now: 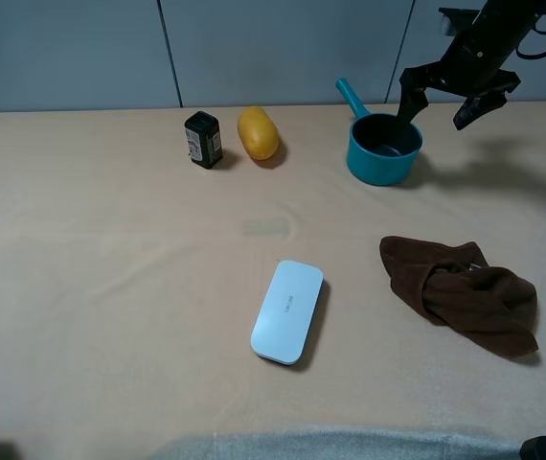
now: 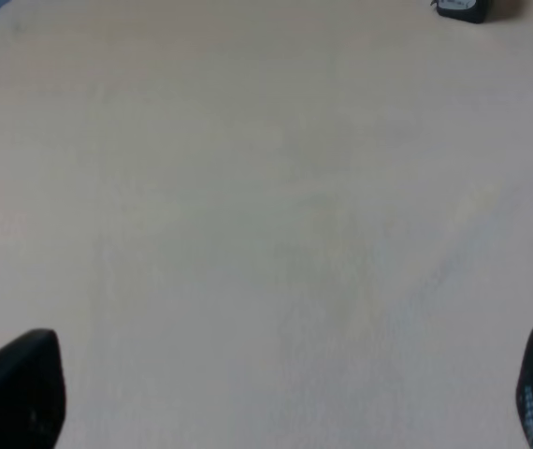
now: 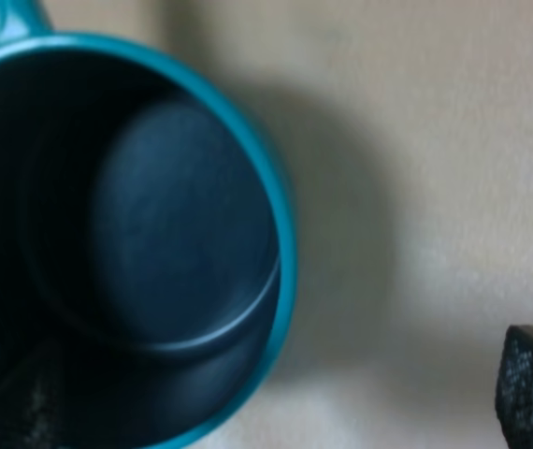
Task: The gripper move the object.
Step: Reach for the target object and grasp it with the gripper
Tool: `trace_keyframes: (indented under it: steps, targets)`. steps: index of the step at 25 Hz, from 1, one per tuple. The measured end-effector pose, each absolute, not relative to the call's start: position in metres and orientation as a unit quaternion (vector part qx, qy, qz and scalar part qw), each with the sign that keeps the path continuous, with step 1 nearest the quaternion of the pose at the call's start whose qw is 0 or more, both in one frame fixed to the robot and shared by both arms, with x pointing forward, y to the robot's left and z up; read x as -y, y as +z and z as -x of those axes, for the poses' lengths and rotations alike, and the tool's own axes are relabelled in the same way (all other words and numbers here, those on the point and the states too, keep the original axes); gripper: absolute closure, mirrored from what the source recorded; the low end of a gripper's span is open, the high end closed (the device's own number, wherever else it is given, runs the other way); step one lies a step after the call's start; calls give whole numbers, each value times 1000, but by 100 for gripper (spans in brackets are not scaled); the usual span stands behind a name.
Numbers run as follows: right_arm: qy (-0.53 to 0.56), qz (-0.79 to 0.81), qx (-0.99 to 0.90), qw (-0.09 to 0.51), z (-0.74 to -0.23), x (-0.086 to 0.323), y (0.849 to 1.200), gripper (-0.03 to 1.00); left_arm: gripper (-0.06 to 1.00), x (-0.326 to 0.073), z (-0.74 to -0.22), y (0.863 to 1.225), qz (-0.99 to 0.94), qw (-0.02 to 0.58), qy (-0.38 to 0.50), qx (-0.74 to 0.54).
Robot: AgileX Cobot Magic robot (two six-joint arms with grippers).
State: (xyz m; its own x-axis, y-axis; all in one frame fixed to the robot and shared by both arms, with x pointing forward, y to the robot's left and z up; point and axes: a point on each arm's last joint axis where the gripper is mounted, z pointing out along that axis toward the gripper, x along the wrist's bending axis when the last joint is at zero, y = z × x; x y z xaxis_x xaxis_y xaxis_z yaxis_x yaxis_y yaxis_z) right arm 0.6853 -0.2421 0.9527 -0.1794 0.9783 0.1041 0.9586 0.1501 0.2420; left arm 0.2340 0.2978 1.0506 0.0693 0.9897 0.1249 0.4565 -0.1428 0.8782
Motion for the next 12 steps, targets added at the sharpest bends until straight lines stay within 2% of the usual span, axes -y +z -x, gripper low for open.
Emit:
trace_keyframes:
  steps: [12]
  targets:
    - [128,-642,-755,44,-698,241,923,28,-2,-298,-234,1051,-647,341,391,-559]
